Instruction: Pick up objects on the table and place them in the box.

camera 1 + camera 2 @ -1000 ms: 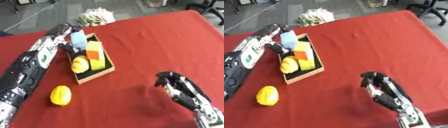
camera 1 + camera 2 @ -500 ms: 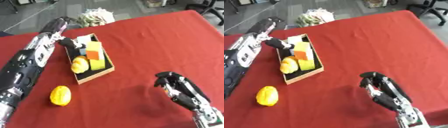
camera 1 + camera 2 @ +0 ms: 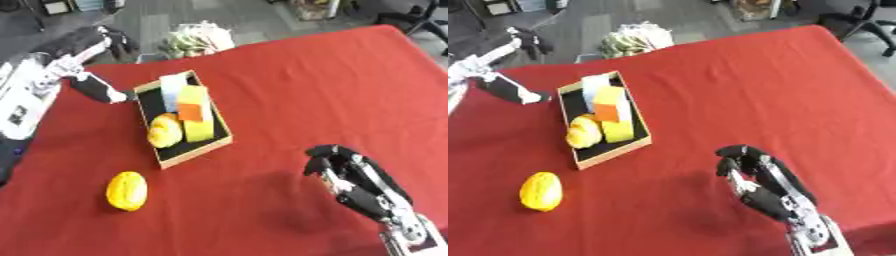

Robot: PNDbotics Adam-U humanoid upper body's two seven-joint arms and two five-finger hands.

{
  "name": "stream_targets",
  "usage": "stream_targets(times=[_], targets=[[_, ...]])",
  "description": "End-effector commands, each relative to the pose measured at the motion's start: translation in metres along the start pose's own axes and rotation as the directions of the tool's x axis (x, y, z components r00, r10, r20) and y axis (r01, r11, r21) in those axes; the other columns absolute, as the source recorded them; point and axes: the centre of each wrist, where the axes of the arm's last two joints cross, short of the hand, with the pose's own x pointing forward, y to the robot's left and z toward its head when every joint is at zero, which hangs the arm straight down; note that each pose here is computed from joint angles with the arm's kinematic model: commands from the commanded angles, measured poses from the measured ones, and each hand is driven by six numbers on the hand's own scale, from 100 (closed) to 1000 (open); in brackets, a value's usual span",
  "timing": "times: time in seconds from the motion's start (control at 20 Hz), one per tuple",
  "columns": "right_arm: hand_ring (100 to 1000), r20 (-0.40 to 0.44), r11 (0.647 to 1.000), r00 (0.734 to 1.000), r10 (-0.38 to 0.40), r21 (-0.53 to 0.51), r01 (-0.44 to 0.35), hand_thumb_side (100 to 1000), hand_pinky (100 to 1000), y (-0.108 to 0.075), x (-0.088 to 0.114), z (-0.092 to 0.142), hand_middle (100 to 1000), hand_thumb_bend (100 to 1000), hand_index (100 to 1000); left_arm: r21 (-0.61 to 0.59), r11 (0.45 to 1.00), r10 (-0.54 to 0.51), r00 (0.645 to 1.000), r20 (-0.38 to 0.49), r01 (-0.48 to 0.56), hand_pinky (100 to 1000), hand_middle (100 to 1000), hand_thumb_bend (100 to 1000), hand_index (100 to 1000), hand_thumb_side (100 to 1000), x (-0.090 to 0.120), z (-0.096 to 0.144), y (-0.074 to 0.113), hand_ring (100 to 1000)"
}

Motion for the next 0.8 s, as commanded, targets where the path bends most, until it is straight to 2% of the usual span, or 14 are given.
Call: stream_targets(times=[0.05,0.2,0.4,0.6,0.8], targets=[[589,0.000,0.999,1.000,0.031,-0.010,-0.031,402,731,-0.008,0.003,0.002,545,100,733,-0.108,0.989,-0.094,0.991,0.095,0.105,827,717,574,826,100,0.023,0.035,0.023,694],[588,-0.001,0.999,0.999,0.036,-0.015,-0.036,399,731,-0.009,0.003,0.003,544,100,733,-0.259,0.960,-0.066,0.987,0.149,0.103,830,731,574,835,100,0.039,0.044,0.007,709],[588,0.008,0.999,0.999,0.032,-0.012,-0.032,397,731,-0.008,0.004,0.002,544,100,733,-0.424,0.898,-0.036,0.980,0.196,0.118,834,749,564,850,100,0.049,0.035,-0.021,725],[588,0.013,1.000,1.000,0.026,-0.010,-0.026,395,731,-0.007,0.004,0.001,544,100,733,-0.515,0.849,-0.007,0.977,0.211,0.117,836,753,549,854,100,0.050,0.021,-0.046,728],[588,0.012,1.000,1.000,0.025,-0.009,-0.025,397,731,-0.007,0.004,0.001,544,100,733,-0.557,0.822,-0.002,0.979,0.206,0.119,835,753,550,855,100,0.047,0.012,-0.059,728]])
